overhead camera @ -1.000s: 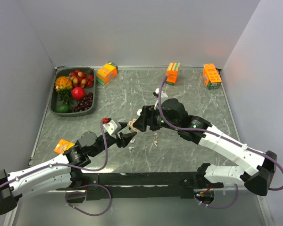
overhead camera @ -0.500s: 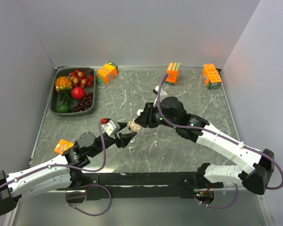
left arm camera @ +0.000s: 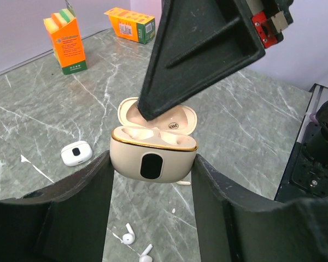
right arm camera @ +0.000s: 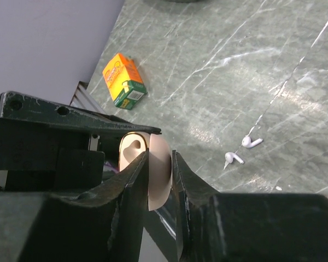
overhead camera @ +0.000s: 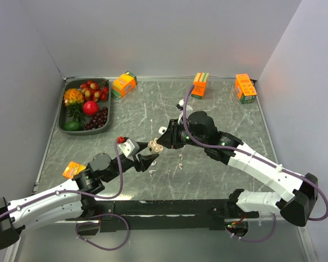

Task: Insert the wireless bluetooth earbuds into the charging case
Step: Adjust the charging case.

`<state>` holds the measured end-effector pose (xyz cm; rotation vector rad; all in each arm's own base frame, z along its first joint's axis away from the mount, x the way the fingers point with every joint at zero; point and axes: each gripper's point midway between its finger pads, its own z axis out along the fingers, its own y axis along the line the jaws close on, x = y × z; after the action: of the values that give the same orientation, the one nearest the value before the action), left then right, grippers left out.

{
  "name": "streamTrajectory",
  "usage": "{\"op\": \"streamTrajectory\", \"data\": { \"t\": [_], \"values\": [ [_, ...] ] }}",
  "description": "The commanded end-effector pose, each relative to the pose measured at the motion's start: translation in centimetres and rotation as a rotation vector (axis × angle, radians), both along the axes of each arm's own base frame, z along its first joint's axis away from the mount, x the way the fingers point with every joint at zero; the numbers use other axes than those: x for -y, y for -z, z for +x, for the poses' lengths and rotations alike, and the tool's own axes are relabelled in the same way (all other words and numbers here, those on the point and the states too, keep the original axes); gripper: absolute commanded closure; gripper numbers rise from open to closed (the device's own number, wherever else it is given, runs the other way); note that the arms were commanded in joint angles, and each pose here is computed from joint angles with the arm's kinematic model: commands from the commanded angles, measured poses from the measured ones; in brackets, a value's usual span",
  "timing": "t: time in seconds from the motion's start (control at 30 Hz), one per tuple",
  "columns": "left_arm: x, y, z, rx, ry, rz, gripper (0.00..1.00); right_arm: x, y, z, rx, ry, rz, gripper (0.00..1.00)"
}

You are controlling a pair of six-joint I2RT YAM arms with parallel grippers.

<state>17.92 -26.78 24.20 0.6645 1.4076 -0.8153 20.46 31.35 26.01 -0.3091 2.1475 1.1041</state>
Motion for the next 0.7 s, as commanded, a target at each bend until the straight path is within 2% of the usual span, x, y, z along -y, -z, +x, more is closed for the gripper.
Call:
{"op": "streamTrajectory", "data": {
  "t": [0.0, 0.17, 0.27, 0.37, 0.4, 0.43, 0.47, 0.53, 0.57, 0.63, 0.67],
  "values": [
    [0.3, -2.4, -0.1, 0.044, 0.009, -0.065, 0.99, -0.1, -1.3, -0.4, 0.016, -0.03, 0.028, 0.68],
    [0.2, -2.4, -0.2, 0.045, 0.01, -0.07, 0.99, -0.1, -1.0, -0.4, 0.003, -0.025, 0.018, 0.64],
    [0.2, -2.4, -0.2, 0.047, 0.01, -0.071, 0.99, 0.0, -1.0, -0.3, 0.001, -0.024, 0.021, 0.67],
    [0.1, -2.5, -0.2, 0.049, 0.009, -0.073, 0.99, -0.4, -1.0, -0.5, -0.004, -0.041, 0.026, 0.78],
    [0.0, -2.5, -0.1, 0.048, 0.003, -0.076, 0.99, -0.4, -1.0, -0.5, -0.004, -0.045, 0.028, 0.92],
    [0.0, -2.6, -0.1, 0.045, 0.0, -0.078, 0.99, -0.3, -0.9, -0.6, -0.006, -0.047, 0.025, 1.0],
    [0.0, -2.5, -0.1, 0.04, -0.003, -0.074, 0.98, -0.2, -1.0, -0.6, 0.0, -0.045, 0.022, 1.0],
    [-0.3, -2.7, 0.3, 0.026, -0.027, -0.079, 0.86, 0.1, -1.6, -0.6, 0.026, -0.046, 0.025, 1.0],
    [-0.3, -2.4, 0.3, 0.012, -0.032, -0.066, 0.62, 0.5, -1.6, -0.7, 0.045, -0.053, 0.004, 1.0],
    [-0.7, -3.0, 0.7, -0.002, -0.064, -0.069, 0.39, 1.1, -2.8, -0.8, 0.086, -0.067, 0.002, 1.0],
    [-0.8, -2.5, 0.8, -0.019, -0.071, -0.048, 0.34, 1.7, -2.8, -0.8, 0.109, -0.075, -0.025, 1.0]
  ]
}}
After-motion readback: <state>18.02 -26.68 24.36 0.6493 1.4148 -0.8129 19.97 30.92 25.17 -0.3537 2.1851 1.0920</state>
